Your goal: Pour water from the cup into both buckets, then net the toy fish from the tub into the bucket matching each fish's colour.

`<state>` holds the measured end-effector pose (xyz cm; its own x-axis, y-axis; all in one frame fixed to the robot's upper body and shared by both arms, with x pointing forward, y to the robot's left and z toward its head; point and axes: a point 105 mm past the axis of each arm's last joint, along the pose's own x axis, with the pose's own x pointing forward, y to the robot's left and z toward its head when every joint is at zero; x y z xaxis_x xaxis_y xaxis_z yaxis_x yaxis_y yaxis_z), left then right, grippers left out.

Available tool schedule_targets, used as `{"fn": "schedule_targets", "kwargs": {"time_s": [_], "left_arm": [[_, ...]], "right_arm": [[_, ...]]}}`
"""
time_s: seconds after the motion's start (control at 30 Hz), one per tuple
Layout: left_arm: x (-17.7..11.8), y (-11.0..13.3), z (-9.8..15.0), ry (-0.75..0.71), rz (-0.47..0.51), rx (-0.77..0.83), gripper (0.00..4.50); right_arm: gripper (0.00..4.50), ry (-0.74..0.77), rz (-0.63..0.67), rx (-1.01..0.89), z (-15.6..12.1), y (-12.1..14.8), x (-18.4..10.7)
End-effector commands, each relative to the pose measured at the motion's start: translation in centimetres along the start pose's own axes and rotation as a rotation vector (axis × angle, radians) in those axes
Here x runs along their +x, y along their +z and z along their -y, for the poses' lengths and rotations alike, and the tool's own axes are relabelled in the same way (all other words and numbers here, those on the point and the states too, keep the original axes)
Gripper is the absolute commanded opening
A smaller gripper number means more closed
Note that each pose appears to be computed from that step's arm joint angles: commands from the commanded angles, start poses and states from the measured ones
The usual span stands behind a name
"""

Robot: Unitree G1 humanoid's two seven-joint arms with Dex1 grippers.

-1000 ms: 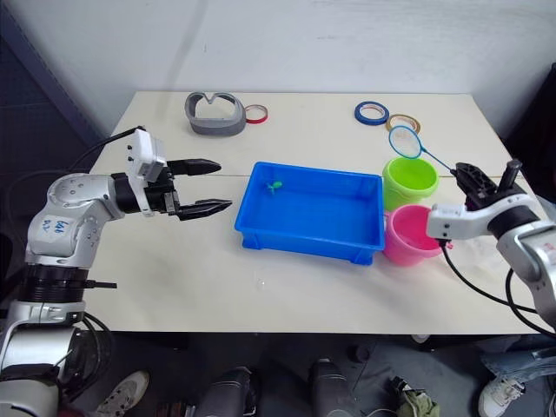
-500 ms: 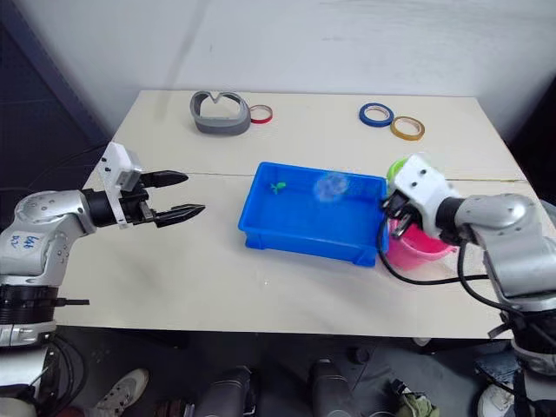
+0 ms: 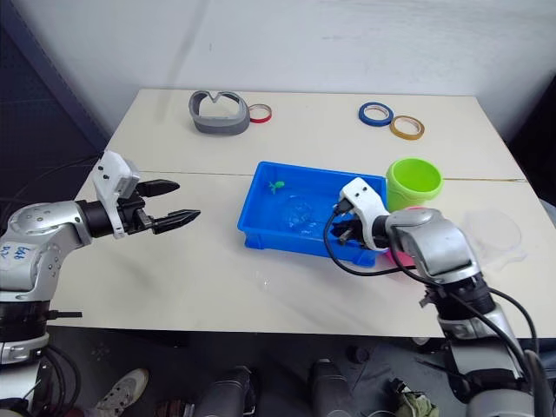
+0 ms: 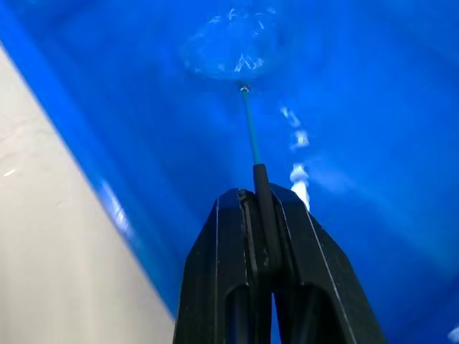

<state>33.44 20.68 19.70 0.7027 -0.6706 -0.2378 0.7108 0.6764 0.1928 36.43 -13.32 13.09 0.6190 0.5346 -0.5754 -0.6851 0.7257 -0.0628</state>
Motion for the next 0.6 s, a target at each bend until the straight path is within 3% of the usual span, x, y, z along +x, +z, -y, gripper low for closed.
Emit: {"fn": "schedule_targets", "kwargs": {"time_s": [0.03, 0.33, 0.6], "left_arm": [[-0.7, 1.6, 0.1, 0.015, 0.04, 0.044, 4.46], [-0.9, 1.8, 0.3, 0.019, 0.043, 0.056, 4.46], [-0.9, 1.9, 0.3, 0.022, 0.045, 0.059, 4.46]], "right_arm": [[0.0, -0.019, 0.041, -0.026, -0.1, 1.8, 0.9], [0.0, -0.036, 0.135, 0.002, -0.4, 4.8, 3.0], [0.0, -0.057, 0.231, 0.021, -0.4, 6.8, 3.1]]}}
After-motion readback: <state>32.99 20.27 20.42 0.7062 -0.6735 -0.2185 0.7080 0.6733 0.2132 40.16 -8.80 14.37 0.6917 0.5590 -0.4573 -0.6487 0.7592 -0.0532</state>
